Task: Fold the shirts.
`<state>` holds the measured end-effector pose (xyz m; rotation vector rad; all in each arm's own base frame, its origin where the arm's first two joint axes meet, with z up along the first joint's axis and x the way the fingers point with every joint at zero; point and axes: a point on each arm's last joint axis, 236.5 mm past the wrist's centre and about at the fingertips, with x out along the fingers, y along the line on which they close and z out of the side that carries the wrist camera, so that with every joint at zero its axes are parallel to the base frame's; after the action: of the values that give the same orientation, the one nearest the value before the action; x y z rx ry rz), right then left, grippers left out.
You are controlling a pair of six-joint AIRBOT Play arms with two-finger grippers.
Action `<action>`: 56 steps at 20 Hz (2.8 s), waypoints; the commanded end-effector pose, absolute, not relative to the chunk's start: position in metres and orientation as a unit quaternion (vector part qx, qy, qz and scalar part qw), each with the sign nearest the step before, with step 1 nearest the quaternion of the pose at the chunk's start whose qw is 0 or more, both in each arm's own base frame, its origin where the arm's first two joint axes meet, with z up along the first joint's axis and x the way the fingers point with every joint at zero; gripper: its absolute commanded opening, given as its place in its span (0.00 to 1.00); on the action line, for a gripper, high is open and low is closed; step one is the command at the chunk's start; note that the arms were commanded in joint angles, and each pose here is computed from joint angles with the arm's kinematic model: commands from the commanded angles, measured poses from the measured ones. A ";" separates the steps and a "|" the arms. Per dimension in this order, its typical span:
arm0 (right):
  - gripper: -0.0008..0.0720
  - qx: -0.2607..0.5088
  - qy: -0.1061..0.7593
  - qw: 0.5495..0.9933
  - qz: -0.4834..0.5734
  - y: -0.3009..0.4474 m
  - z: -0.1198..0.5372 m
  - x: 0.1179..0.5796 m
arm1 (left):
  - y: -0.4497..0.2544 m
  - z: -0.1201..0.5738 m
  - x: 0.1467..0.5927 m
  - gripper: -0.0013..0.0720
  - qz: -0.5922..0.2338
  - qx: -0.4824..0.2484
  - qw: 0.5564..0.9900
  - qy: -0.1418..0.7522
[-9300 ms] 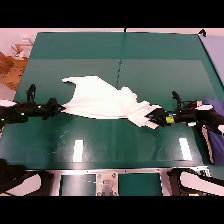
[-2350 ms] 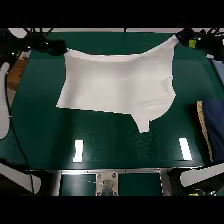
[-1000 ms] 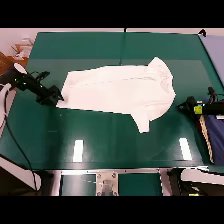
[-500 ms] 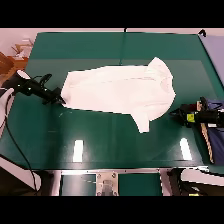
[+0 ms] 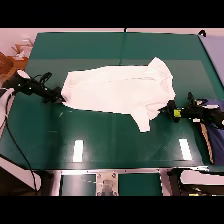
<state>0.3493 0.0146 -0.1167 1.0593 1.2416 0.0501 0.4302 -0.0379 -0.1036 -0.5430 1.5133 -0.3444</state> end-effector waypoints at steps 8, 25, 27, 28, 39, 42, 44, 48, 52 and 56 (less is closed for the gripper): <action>0.04 0.324 0.278 0.893 0.145 -0.022 0.235 0.401 | -0.056 0.227 0.456 0.05 -0.234 -0.127 0.893 0.362; 0.04 0.088 -0.090 0.990 0.068 0.004 0.538 0.259 | -0.061 0.518 0.265 0.05 -0.149 0.026 0.988 -0.008; 0.04 0.141 -0.030 0.987 0.070 -0.017 0.483 0.294 | -0.065 0.474 0.303 0.05 -0.176 -0.009 0.983 0.056; 0.04 0.159 0.005 0.984 0.074 -0.025 0.447 0.313 | -0.067 0.443 0.327 0.05 -0.193 -0.032 0.976 0.099; 0.04 0.297 0.305 0.903 0.061 -0.039 0.077 0.502 | -0.099 0.086 0.517 0.05 -0.222 -0.192 0.873 0.389; 0.04 0.330 0.317 0.887 0.063 -0.050 0.045 0.550 | -0.100 0.051 0.557 0.05 -0.180 -0.202 0.890 0.368; 0.04 0.340 0.305 0.887 0.068 -0.057 0.045 0.579 | -0.095 0.048 0.575 0.05 -0.159 -0.220 0.899 0.344; 0.04 0.352 0.270 0.892 0.080 -0.066 0.074 0.620 | -0.082 0.073 0.598 0.05 -0.134 -0.234 0.918 0.290; 0.04 0.338 0.237 0.906 0.091 -0.069 0.108 0.636 | -0.078 0.102 0.609 0.05 -0.135 -0.226 0.930 0.258; 0.04 0.326 0.267 0.901 0.099 -0.064 0.093 0.627 | -0.083 0.084 0.602 0.05 -0.145 -0.205 0.924 0.287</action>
<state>0.6305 -0.0666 0.0992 0.6910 0.5155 0.1883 0.6039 -0.0814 0.0910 -0.4514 0.5641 -0.2878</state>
